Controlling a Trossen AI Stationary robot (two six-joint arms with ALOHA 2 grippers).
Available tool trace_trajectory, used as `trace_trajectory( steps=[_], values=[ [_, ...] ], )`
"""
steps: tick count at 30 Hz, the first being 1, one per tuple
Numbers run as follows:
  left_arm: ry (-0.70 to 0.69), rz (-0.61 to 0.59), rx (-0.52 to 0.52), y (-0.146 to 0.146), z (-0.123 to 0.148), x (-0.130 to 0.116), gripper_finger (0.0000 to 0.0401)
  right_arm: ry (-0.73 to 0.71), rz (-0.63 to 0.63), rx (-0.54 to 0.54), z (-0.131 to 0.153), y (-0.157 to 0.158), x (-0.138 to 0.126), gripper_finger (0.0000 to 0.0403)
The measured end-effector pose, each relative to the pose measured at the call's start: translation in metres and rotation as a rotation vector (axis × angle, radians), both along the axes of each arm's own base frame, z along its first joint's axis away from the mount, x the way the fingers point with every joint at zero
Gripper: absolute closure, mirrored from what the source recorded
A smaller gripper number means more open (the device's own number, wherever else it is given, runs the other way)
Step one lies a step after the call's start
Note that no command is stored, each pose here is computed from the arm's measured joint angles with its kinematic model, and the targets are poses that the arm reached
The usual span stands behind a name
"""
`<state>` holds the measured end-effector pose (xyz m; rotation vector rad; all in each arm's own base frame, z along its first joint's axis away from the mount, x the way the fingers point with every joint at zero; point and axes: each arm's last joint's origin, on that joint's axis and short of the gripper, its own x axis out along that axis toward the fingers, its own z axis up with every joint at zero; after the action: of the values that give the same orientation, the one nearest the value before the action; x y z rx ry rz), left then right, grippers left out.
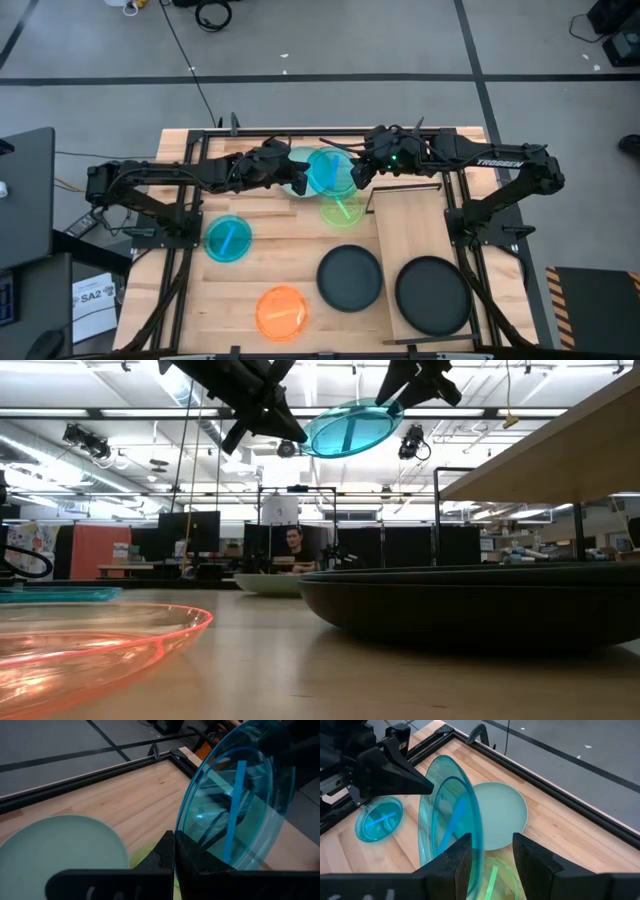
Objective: Place and stack plates onto a shelf
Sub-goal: Put the right blue plate on the shelf
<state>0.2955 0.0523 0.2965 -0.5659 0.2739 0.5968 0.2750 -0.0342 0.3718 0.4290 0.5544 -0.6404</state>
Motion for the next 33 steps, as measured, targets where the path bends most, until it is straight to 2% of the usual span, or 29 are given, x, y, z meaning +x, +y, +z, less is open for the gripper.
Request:
trace_trajectory(
  steps=[19,29,33],
  values=[
    [0.000,0.001,-0.002,0.0000,0.0000,0.0000,0.0394,0.001,0.000,-0.001,-0.0001,0.0000,-0.0001,0.0392],
    [0.001,-0.001,0.003,0.0000,0.0000,0.0000,0.0392,0.001,-0.001,0.000,0.0000,0.0000,-0.0001,0.0394],
    [0.013,-0.016,0.032,0.0000,0.0004,0.0002,0.0375,0.001,0.000,0.000,0.0000,0.0000,0.0000,0.0395]
  ],
)
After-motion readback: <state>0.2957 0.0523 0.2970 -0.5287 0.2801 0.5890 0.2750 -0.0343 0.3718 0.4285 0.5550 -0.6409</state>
